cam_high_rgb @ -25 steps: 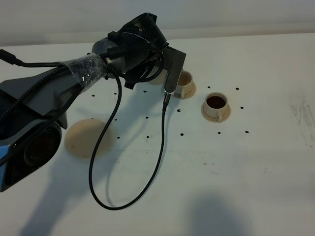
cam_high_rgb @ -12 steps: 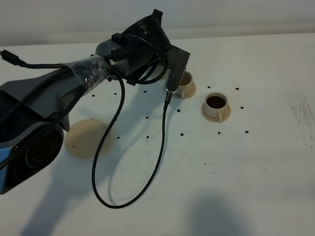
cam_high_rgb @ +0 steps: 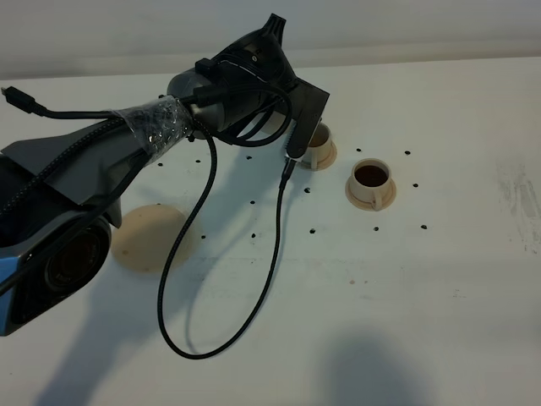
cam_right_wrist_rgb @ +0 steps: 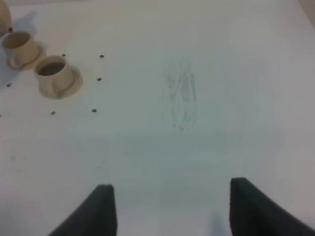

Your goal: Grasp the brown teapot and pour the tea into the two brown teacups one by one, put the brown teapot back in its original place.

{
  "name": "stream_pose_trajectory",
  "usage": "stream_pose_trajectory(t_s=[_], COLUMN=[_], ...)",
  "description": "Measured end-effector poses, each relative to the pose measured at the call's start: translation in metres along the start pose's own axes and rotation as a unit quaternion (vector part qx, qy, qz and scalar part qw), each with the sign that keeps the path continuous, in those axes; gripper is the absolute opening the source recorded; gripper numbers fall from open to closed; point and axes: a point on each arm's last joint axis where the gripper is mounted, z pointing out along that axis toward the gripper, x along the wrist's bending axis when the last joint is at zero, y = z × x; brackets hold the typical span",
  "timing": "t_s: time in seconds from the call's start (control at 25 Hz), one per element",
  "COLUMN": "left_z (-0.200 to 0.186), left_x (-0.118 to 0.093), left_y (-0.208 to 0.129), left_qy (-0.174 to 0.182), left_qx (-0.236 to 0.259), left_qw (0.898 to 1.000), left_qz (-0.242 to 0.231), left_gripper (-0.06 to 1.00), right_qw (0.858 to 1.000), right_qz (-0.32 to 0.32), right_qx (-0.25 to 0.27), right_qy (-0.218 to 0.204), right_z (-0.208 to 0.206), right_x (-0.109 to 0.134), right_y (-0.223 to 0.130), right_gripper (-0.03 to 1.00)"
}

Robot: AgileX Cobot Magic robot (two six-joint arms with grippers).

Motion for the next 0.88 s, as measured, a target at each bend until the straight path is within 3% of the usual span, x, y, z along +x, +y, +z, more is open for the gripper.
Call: stream_pose_trajectory(t_s=[0.88], left_z=[-0.0012], left_x=[0.0003], left_y=[-0.0011], left_qy=[-0.002], left_qx=[0.002], left_qw=[0.999], left_qz=[0.039], left_gripper=[0.01], right_qw=[1.0], right_qz=[0.0], right_qx=[0.0], right_qy=[0.0], right_z=[0.0], right_x=[0.0], right_y=[0.0], right_gripper=[0.49])
